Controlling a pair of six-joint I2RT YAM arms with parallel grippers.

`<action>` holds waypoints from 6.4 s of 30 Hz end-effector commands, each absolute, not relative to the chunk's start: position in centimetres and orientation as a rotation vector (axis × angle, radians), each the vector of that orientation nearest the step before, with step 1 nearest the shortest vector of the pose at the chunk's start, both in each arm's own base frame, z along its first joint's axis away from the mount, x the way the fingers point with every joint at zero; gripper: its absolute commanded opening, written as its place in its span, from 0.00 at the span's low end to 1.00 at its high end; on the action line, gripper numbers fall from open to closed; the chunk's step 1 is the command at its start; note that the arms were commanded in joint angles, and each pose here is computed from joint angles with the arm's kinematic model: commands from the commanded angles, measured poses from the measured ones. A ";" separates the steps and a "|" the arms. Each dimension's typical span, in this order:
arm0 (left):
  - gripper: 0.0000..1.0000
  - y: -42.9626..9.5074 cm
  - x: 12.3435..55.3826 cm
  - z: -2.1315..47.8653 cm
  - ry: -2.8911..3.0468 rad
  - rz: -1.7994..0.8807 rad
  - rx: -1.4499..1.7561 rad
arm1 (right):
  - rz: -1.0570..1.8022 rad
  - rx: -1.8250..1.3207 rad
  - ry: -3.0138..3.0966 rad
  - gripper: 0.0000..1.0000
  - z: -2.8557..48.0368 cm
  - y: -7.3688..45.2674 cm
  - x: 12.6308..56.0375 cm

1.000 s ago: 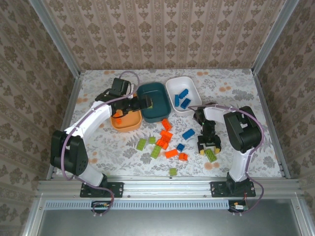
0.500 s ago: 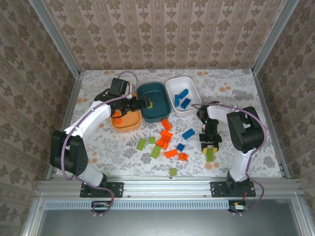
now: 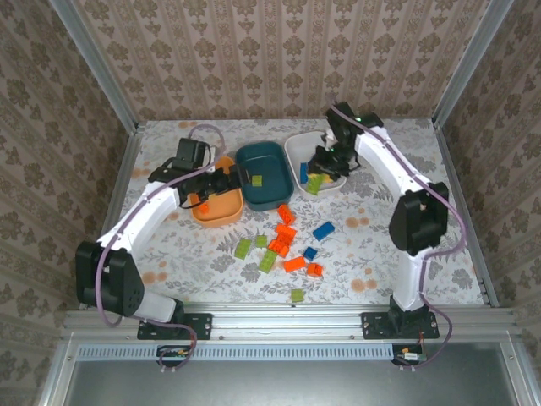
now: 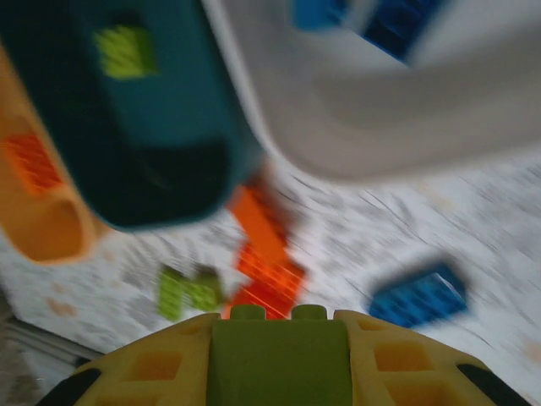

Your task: Sort the legos into containers by color

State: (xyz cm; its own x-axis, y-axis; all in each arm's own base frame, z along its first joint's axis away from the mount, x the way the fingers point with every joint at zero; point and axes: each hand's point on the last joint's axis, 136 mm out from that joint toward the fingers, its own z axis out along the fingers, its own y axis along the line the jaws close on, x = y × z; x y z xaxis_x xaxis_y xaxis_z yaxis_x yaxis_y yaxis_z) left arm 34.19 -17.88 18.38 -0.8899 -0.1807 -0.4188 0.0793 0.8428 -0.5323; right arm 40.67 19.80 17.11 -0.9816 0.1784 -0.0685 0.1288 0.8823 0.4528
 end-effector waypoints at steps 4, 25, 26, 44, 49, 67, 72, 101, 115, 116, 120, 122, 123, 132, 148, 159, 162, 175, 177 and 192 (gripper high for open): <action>1.00 -15.0 32.2 18.9 2.561 -0.709 -0.113 | 0.898 0.272 2.888 0.29 14.5 27.8 46.5; 1.00 -14.0 32.1 17.6 2.604 -0.709 -0.125 | 0.934 0.146 2.904 0.58 12.1 33.2 47.8; 1.00 -14.0 32.2 17.7 2.602 -0.707 -0.126 | 0.928 0.130 2.889 0.59 12.8 33.1 47.8; 1.00 -15.1 33.4 18.0 2.569 -0.734 -0.144 | 0.293 -0.396 2.938 0.59 12.6 26.6 36.0; 1.00 -15.7 32.7 18.0 2.580 -0.719 -0.126 | 0.355 -0.447 2.915 0.58 9.9 28.7 35.2; 1.00 -14.3 30.9 18.5 2.572 -0.663 -0.155 | 0.004 -0.503 2.968 0.56 2.7 26.6 36.0; 1.00 -14.5 31.3 18.5 2.578 -0.672 -0.155 | -0.040 -0.519 2.981 0.53 1.9 26.1 35.9; 1.00 -12.6 32.1 19.5 2.512 -0.667 -0.235 | 1.269 -0.283 2.884 0.31 17.0 38.7 34.7; 1.00 -10.1 29.4 18.8 2.505 -0.656 -0.327 | 1.420 -0.173 2.861 0.34 13.5 46.8 40.0; 1.00 -10.0 29.3 18.8 2.505 -0.655 -0.331 | 1.419 -0.162 2.865 0.36 13.1 47.0 40.2; 1.00 -9.5 29.2 18.6 2.504 -0.657 -0.346 | 1.415 -0.163 2.863 0.48 12.9 47.2 40.3; 1.00 -9.4 29.4 18.5 2.502 -0.663 -0.351 | 1.409 -0.165 2.860 0.51 13.0 47.1 40.3; 1.00 -9.4 29.5 18.5 2.501 -0.668 -0.351 | 1.407 -0.165 2.860 0.53 13.1 47.1 40.4; 1.00 -10.0 31.3 18.7 2.490 -0.707 -0.334 | 1.359 -0.185 2.793 0.56 17.4 44.5 41.2; 1.00 -15.9 33.2 17.8 2.528 -0.751 -0.166 | 0.178 0.004 3.051 0.60 17.4 21.0 35.3; 1.00 -18.7 33.3 17.4 2.564 -0.761 -0.095 | 0.414 1.068 2.817 0.63 9.8 15.4 30.8; 1.00 -18.7 33.3 17.5 2.563 -0.756 -0.094 | 0.384 1.157 2.852 0.63 7.5 15.1 30.2; 1.00 -17.5 32.3 17.5 2.564 -0.711 -0.118 | 0.351 1.284 2.895 0.62 3.4 15.9 30.7; 1.00 -17.3 32.3 17.4 2.565 -0.707 -0.123 | 0.351 1.303 2.903 0.61 2.7 16.0 30.6; 1.00 -17.3 33.2 17.2 2.574 -0.722 -0.122 | 0.272 1.368 2.942 0.47 0.4 14.9 28.4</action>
State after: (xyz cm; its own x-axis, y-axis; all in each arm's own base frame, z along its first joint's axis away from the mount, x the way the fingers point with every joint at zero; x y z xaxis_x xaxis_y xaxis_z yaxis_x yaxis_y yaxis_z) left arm 32.97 -17.24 17.10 -0.8865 -0.2025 -0.4161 0.0418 0.8604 -0.5080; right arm 29.68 15.55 1.44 -0.6664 0.7298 0.1527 0.7455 0.6503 0.1461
